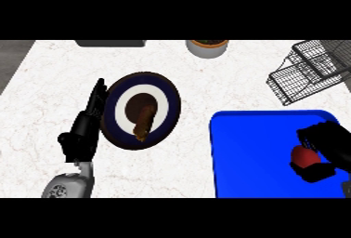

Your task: Pick the tomato from the tray and place it in the tiered basket

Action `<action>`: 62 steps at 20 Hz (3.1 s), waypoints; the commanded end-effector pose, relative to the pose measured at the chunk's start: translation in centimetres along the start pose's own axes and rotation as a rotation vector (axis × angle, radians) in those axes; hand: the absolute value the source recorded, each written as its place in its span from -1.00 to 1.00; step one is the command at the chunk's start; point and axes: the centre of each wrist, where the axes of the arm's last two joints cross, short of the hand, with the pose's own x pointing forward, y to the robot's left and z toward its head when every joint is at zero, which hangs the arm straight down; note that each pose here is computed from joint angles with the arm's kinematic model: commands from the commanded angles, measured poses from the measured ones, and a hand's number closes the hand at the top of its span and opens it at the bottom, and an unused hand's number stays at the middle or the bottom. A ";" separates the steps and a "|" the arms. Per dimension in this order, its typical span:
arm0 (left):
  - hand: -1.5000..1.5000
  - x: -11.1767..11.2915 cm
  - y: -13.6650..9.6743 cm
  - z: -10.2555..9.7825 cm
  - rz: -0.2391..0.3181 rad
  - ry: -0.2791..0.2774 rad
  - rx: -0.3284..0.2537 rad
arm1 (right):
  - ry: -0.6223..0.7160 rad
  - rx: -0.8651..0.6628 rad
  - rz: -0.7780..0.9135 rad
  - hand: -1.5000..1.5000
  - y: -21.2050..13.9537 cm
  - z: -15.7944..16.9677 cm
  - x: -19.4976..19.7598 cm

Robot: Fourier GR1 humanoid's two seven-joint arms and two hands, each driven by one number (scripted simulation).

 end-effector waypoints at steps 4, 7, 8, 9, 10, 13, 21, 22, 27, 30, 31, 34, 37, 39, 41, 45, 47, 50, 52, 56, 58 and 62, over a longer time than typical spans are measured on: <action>0.00 0.1 1.2 0.3 -0.004 0.000 0.007 | 0.114 -0.173 -0.009 1.00 -5.8 3.7 -3.1; 0.00 -0.6 0.7 -0.7 -0.001 0.011 0.011 | 0.145 -0.272 -0.054 1.00 -9.5 5.3 -4.5; 0.00 -1.1 -0.1 0.8 0.012 0.012 0.015 | 0.136 -0.299 -0.060 1.00 -10.8 6.7 -4.2; 0.00 -0.7 -0.5 -0.2 -0.012 0.012 0.018 | 0.132 -0.358 -0.098 1.00 -12.6 6.7 -5.2; 0.00 -0.7 -0.1 -0.8 -0.005 0.011 0.020 | 0.141 -0.354 -0.068 1.00 -14.2 8.0 -5.5; 0.00 -0.1 -0.2 -0.7 0.004 -0.002 0.014 | 0.162 -0.378 -0.124 1.00 -18.3 10.6 -6.9; 0.00 -1.3 0.5 0.0 -0.001 0.010 0.001 | 0.190 -0.433 -0.265 1.00 -24.4 12.6 -9.2; 0.00 -1.4 -0.5 -0.4 0.007 -0.005 0.005 | 0.173 -0.404 -0.325 1.00 -24.5 11.4 -9.0; 0.00 -0.7 -0.5 -1.7 0.002 -0.012 -0.009 | 0.122 -0.397 -0.471 1.00 -27.7 9.6 -9.2; 0.00 -0.3 0.5 -0.9 0.012 -0.010 0.008 | 0.153 -0.432 -0.442 1.00 -25.9 7.8 -10.5; 0.00 0.8 -0.1 -0.6 -0.017 -0.005 0.000 | 0.167 -0.436 -0.452 1.00 -26.7 6.1 -8.6; 0.00 -1.0 -1.1 0.3 -0.004 -0.007 0.012 | 0.195 -0.456 -0.456 1.00 -27.3 5.0 -9.9; 0.00 -0.4 -0.3 -1.4 -0.007 -0.007 -0.011 | 0.230 -0.461 -0.383 1.00 -27.0 3.0 -10.5; 0.00 0.5 -1.4 0.0 -0.001 -0.016 -0.017 | 0.245 -0.469 -0.403 1.00 -26.3 3.1 -13.3; 0.00 -0.5 0.3 -0.7 -0.009 -0.001 -0.009 | 0.253 -0.459 -0.344 1.00 -26.0 1.0 -12.7; 0.00 0.4 -1.0 -1.6 0.000 -0.020 -0.014 | 0.260 -0.459 -0.315 1.00 -25.6 0.4 -14.3; 0.00 0.9 -1.5 -0.4 -0.002 -0.014 -0.025 | 0.281 -0.456 -0.324 1.00 -24.8 -0.7 -15.3; 0.00 0.4 -0.3 -0.9 -0.009 -0.026 -0.013 | 0.324 -0.410 -0.539 1.00 -22.3 -2.1 -15.7; 0.00 0.5 -1.7 -0.3 0.002 -0.021 -0.012 | 0.333 -0.394 -0.634 -1.00 -21.2 -2.7 -15.9; 0.00 0.0 -0.8 -0.2 -0.009 -0.007 -0.007 | 0.262 -0.415 -0.746 -1.00 -21.9 -3.1 -16.5; 0.00 -0.4 -0.9 -0.4 0.012 0.006 -0.021 | 0.218 -0.406 -0.803 -1.00 -21.5 -2.6 -17.1; 0.00 0.7 -1.6 -1.1 0.016 0.005 -0.016 | 0.282 -0.558 -0.986 -1.00 -22.1 -2.2 -17.9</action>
